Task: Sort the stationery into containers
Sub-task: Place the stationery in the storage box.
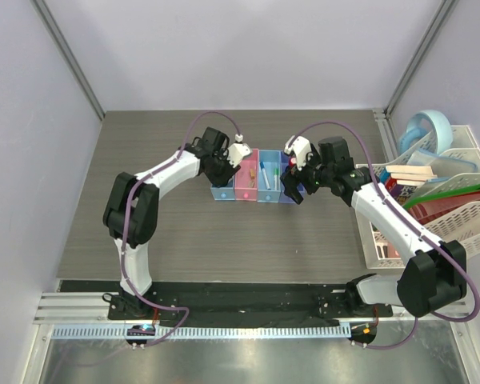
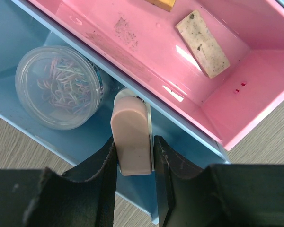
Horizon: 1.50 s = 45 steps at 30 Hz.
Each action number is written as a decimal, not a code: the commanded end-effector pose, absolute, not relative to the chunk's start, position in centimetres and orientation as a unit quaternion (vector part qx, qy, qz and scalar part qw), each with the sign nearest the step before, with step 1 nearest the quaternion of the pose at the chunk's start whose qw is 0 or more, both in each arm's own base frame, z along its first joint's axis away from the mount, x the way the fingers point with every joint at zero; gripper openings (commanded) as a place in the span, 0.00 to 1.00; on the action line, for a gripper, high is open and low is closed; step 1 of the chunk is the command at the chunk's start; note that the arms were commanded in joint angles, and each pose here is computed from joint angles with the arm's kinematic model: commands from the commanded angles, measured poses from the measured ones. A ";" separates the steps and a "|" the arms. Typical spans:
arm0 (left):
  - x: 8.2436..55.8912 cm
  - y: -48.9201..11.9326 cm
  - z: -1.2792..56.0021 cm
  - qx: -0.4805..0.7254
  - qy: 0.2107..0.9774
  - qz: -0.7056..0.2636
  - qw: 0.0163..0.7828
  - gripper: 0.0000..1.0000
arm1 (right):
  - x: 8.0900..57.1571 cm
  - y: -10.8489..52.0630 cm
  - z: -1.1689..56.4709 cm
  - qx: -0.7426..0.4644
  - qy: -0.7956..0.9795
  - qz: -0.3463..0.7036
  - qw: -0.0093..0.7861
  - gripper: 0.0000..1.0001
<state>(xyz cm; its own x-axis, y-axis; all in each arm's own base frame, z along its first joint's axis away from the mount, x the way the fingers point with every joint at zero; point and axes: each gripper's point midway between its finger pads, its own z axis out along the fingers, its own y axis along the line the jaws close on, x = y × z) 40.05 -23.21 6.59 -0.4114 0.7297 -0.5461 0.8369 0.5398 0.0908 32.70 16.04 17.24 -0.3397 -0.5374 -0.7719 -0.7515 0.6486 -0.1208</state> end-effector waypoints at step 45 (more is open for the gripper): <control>48.4 -21.1 13.8 0.342 0.811 0.206 0.428 0.49 | 33.1 16.3 19.2 -0.393 0.793 0.136 0.445 1.00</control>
<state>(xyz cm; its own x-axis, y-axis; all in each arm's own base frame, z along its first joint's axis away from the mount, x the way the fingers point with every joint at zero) 45.25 -22.92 12.21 -0.3897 0.7208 -0.5732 0.5635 0.6790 0.4706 32.53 16.29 17.27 -0.3389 -0.5313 -0.7764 -0.7589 0.6422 -0.1082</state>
